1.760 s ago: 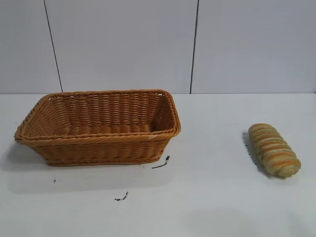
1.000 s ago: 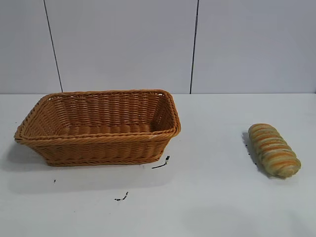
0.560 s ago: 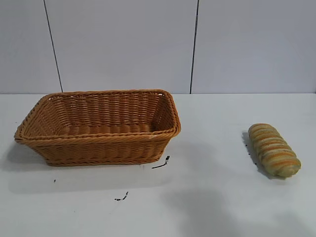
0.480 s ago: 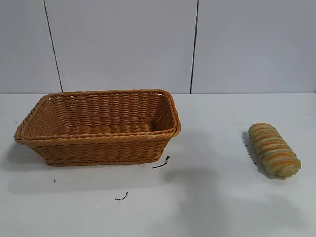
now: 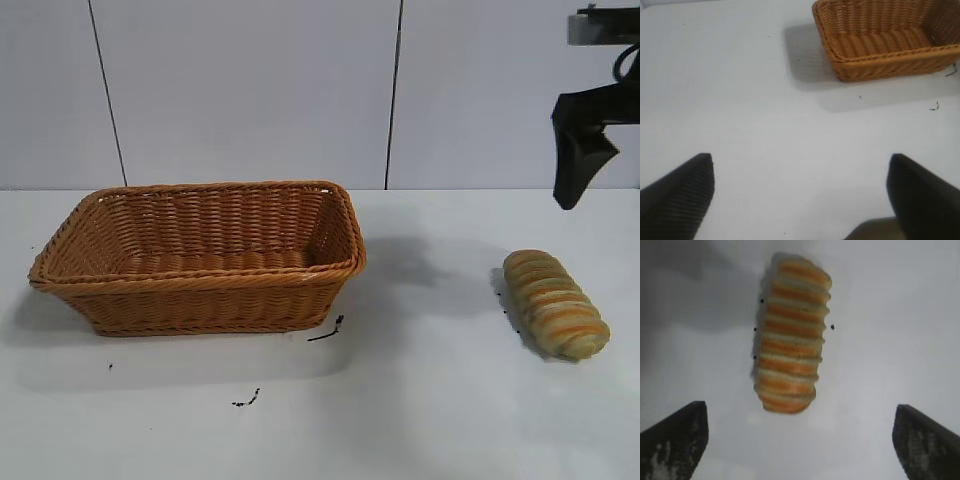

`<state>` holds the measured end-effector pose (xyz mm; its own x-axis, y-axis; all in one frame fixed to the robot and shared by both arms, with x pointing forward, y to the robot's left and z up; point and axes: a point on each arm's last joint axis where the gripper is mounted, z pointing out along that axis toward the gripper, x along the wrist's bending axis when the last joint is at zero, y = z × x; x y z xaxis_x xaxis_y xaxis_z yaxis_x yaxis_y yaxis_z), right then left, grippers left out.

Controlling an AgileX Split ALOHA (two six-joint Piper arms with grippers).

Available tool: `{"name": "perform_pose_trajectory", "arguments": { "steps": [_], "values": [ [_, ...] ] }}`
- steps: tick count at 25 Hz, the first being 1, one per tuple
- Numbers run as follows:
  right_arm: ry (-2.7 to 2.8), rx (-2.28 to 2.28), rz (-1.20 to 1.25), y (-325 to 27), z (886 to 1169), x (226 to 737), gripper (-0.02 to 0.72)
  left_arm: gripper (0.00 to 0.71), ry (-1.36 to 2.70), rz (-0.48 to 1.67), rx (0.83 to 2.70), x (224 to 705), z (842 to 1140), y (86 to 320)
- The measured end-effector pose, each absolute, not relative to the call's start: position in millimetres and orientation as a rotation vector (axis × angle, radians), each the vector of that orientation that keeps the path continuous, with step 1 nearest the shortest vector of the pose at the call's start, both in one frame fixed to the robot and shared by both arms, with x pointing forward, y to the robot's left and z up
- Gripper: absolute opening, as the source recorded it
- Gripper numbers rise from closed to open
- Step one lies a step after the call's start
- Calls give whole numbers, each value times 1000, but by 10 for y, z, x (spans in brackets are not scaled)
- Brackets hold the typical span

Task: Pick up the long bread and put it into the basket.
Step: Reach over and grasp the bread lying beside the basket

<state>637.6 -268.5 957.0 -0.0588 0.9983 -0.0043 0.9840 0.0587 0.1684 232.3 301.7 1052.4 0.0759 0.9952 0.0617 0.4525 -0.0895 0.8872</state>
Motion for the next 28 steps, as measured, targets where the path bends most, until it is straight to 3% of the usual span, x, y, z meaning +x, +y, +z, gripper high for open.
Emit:
{"name": "perform_pose_trajectory", "arguments": {
  "steps": [8,25,27,28],
  "values": [
    [2228,2131,101,-2589,9098,6450,693,696,1462,960,1639,2323,10524,3017],
    [2243,2128,63,-2595,8852,6484,690,696,1462,960,1639,2323,10524,3017],
    [2246,2131,56,-2595,8845,6479,643,696,1462,960,1639,2323,10524,3017],
    [2256,2128,40,-2599,8844,6469,582,696,1462,960,1639,2323,10524,3017]
  ]
}}
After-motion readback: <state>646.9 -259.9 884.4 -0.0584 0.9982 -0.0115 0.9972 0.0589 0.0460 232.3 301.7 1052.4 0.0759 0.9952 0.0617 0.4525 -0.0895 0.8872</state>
